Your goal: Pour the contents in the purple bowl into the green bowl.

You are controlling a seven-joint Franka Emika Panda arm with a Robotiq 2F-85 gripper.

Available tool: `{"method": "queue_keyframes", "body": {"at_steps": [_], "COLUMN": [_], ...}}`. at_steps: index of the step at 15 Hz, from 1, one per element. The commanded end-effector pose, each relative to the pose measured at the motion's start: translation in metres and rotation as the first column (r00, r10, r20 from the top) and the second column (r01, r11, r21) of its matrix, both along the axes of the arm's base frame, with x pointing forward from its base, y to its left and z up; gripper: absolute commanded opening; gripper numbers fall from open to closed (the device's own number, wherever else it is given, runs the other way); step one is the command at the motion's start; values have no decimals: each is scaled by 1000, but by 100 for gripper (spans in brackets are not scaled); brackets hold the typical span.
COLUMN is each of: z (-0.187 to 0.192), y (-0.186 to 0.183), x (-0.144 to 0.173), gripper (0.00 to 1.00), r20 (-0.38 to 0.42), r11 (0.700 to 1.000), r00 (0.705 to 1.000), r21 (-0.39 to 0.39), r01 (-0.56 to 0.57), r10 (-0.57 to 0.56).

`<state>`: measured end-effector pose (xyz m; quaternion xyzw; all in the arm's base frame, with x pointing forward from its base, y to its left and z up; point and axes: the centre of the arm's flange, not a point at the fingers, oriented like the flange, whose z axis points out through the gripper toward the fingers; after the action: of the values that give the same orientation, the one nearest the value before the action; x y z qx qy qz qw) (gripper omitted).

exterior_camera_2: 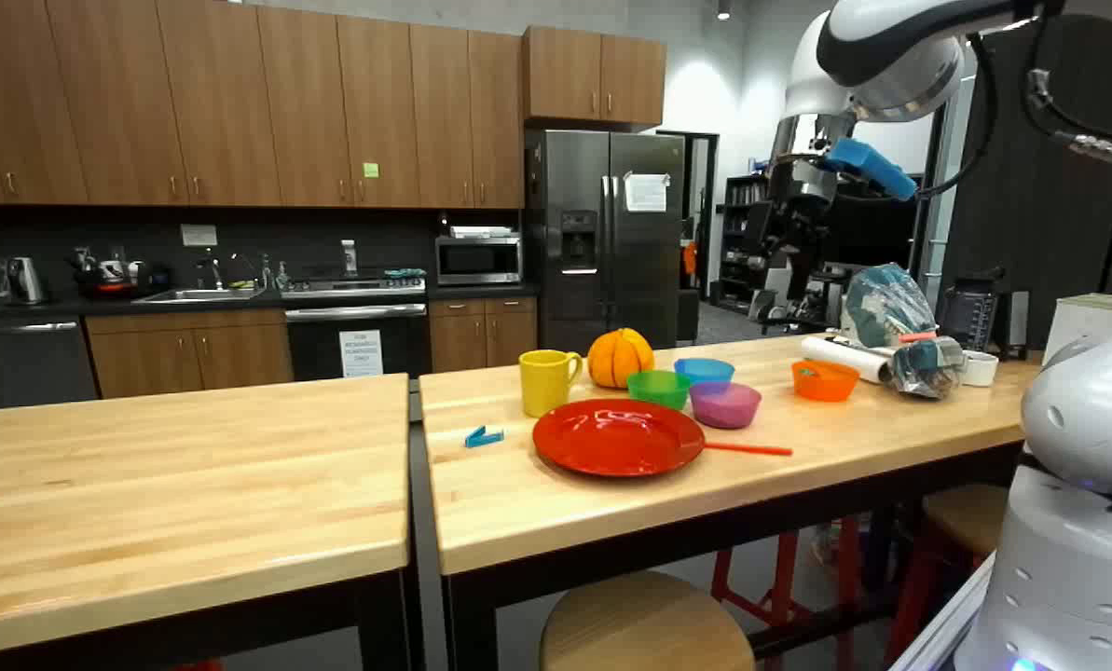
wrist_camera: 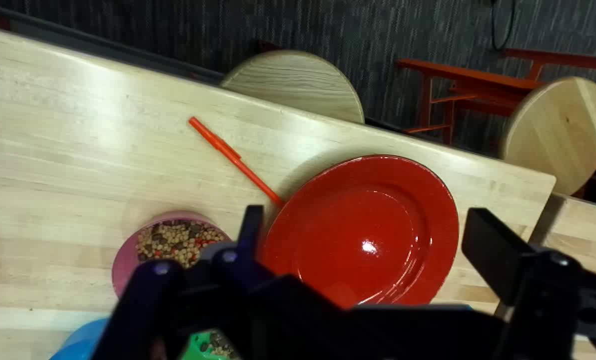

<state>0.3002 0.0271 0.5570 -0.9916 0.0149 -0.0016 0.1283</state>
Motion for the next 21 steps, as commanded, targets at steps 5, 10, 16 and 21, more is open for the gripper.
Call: {"method": "queue_keyframes", "body": {"at_steps": [5,10,16,21], "z": [1,1,-1,-33], "y": [0,0,1,-7], "x": [0,0,2,31], "gripper": [100,100,100,100], "r20": [3,3,6,13], "r11": [1000,1000,1000,993], "r00": [1000,1000,1000,995], "r21": [0,0,-5,-60], "r01": [0,0,6,102], "r10": [0,0,-6,-102]}}
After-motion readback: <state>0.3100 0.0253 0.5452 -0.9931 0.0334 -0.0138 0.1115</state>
